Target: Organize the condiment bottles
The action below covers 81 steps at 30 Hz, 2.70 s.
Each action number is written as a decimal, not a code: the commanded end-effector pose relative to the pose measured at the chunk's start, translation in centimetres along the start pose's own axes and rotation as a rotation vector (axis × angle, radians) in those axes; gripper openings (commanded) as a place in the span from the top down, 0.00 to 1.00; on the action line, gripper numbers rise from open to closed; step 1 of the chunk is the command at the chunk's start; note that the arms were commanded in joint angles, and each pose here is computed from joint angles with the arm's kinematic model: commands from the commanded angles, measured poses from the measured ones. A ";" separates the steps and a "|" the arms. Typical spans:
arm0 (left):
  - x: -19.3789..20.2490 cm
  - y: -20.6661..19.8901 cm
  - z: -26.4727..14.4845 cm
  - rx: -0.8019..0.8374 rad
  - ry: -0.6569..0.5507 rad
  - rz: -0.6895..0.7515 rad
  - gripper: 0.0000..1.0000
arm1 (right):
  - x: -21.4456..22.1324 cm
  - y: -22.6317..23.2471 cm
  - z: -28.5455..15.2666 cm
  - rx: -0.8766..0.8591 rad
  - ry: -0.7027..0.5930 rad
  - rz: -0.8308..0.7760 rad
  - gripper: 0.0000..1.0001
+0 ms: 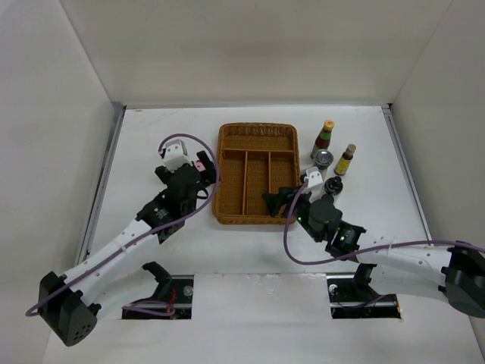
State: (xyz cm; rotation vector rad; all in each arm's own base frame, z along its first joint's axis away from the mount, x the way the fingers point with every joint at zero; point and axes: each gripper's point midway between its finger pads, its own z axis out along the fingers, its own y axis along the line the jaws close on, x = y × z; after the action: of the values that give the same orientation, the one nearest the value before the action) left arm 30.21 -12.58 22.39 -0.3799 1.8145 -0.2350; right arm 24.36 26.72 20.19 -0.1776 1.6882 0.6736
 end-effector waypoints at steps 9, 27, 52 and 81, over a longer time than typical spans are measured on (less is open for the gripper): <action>-6.4 1.3 1.9 -0.043 -0.145 -0.062 0.00 | -0.7 0.8 0.2 -0.038 -0.047 0.071 0.75; -7.0 4.8 12.0 -0.166 -0.004 0.015 0.18 | 0.0 -0.5 0.7 0.009 -0.019 0.082 0.70; -1.7 7.6 15.7 -0.284 0.067 0.088 0.40 | 0.9 -1.7 1.5 0.049 0.004 0.060 0.50; -13.7 3.0 12.6 -0.147 -0.226 -0.038 0.78 | 14.6 1.6 2.8 -0.017 0.555 -0.137 0.55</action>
State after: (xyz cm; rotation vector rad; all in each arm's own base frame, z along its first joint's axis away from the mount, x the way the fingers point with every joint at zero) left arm 43.44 -3.49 21.43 -0.5166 1.8283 0.0365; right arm 24.37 34.24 8.04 -0.4977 2.1050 0.5690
